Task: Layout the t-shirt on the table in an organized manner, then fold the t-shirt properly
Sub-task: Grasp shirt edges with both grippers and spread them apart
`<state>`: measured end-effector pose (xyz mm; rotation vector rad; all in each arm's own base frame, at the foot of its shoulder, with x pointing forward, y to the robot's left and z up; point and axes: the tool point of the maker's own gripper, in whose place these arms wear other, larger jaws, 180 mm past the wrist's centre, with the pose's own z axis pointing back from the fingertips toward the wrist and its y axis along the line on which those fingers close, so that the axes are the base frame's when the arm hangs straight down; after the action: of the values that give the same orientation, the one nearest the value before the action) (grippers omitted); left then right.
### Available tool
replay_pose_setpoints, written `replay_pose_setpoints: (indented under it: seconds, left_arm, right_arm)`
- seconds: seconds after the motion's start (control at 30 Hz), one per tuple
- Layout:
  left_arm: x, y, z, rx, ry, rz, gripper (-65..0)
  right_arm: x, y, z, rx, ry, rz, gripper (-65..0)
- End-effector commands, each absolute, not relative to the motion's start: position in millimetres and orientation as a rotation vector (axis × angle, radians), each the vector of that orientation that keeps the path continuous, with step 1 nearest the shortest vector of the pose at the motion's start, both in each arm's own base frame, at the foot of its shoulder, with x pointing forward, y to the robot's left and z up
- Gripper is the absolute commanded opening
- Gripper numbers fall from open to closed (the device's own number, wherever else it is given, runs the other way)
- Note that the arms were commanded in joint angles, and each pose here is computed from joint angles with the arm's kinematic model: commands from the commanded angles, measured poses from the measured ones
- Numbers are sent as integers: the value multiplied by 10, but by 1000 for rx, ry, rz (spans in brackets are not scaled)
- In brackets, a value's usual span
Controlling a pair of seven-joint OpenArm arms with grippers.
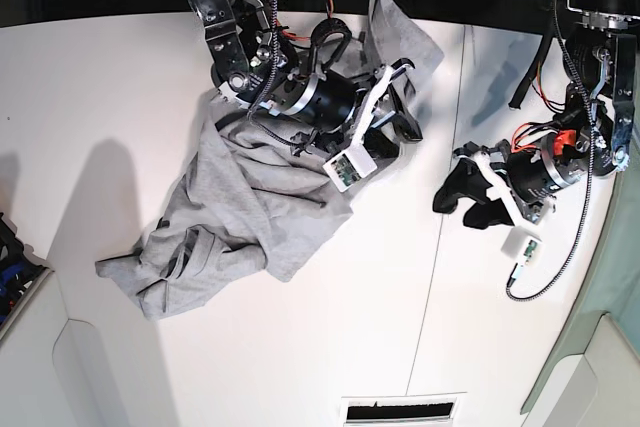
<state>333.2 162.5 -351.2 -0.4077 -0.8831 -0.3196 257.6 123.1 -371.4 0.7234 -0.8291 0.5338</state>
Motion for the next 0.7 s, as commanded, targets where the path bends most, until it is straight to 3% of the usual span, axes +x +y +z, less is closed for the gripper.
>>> replay_pose_setpoints:
  seconds: [0.0,0.23,0.5,0.67]
  left_arm:
    - [3431,1658,-3317,-418,-948,-323,-252]
    - [3360,1539,-3248,-524,-946,-326,-252]
    - [3100,1184,-3441,-622,-869,-389,-258]
    - [2942,797,-3700,-624,-798,-457,-382]
  right_arm:
    - [2657,1266,-3575,741,-876,529,-393]
    - [3114,827,-3517,619,-951,407,-393]
    - [4017,-284,-3255,299,-1091,138,-393]
    - [4259,-529,-3533,262,-1030,106,-393]
